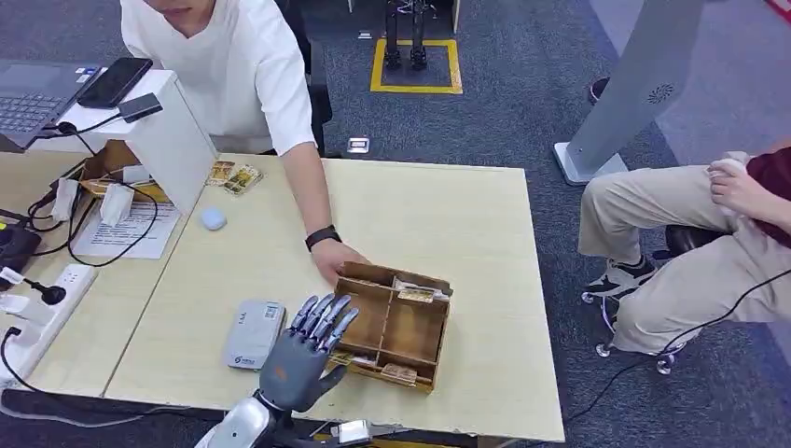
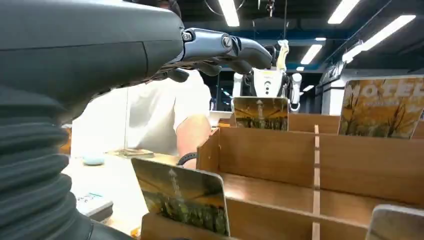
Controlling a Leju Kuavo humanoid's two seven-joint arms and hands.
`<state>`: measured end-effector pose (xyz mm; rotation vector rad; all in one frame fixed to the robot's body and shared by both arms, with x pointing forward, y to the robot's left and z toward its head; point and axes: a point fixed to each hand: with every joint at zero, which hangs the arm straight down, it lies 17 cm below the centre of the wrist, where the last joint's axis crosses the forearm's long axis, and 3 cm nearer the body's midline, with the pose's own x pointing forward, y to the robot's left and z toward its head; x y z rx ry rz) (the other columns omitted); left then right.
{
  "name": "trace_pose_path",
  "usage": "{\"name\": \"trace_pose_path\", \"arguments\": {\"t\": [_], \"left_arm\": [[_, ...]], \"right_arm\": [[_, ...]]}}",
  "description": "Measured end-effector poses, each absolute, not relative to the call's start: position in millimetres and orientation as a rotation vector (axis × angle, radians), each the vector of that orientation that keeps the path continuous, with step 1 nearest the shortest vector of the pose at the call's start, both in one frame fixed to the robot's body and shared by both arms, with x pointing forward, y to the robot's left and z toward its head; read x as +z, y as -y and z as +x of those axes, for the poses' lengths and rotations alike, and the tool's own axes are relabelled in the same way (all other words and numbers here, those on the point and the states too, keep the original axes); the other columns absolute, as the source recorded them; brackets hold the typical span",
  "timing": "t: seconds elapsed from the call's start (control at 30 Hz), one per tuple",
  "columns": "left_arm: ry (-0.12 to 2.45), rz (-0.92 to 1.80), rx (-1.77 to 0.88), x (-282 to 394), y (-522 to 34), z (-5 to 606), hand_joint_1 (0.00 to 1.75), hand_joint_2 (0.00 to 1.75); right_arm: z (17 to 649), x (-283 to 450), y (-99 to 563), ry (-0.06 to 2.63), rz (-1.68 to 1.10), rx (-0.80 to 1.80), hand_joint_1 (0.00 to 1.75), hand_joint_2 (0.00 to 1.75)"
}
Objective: Pass the card to the sensor for recognition and then transmit it.
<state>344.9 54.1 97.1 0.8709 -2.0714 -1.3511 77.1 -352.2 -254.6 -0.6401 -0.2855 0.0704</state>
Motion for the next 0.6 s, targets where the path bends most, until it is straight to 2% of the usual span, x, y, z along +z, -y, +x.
{"name": "trace_pose_path", "arguments": {"t": [0.27,0.3,0.33,0.37,0.53,0.57,0.6], "left_arm": [[2.060,0.887,-1.368,94.2,-54.6,345.8,0.00,1.75],[2.059,0.890,-1.370,93.9,-54.7,345.9,0.19,1.75],[2.058,0.891,-1.370,93.8,-54.8,345.9,0.63,1.75],[2.056,0.893,-1.370,93.7,-55.0,346.1,1.45,1.75],[2.052,0.895,-1.367,93.5,-55.6,346.6,1.40,1.75],[2.052,0.896,-1.368,93.5,-55.5,346.5,1.24,1.75],[2.052,0.896,-1.368,93.5,-55.4,346.6,1.01,1.75]], "right_arm": [[77.2,-254.5,352.3,0.286,-0.641,0.070,0.00,1.75],[77.1,-254.6,352.3,0.285,-0.641,0.070,0.00,1.75],[77.1,-254.6,352.3,0.285,-0.641,0.069,0.00,1.75],[77.1,-254.6,352.3,0.285,-0.641,0.069,0.00,1.75],[77.1,-254.5,352.3,0.286,-0.641,0.069,0.00,1.75],[77.1,-254.6,352.3,0.285,-0.641,0.069,0.00,1.75],[77.3,-254.5,352.3,0.286,-0.641,0.069,0.00,1.75]]}}
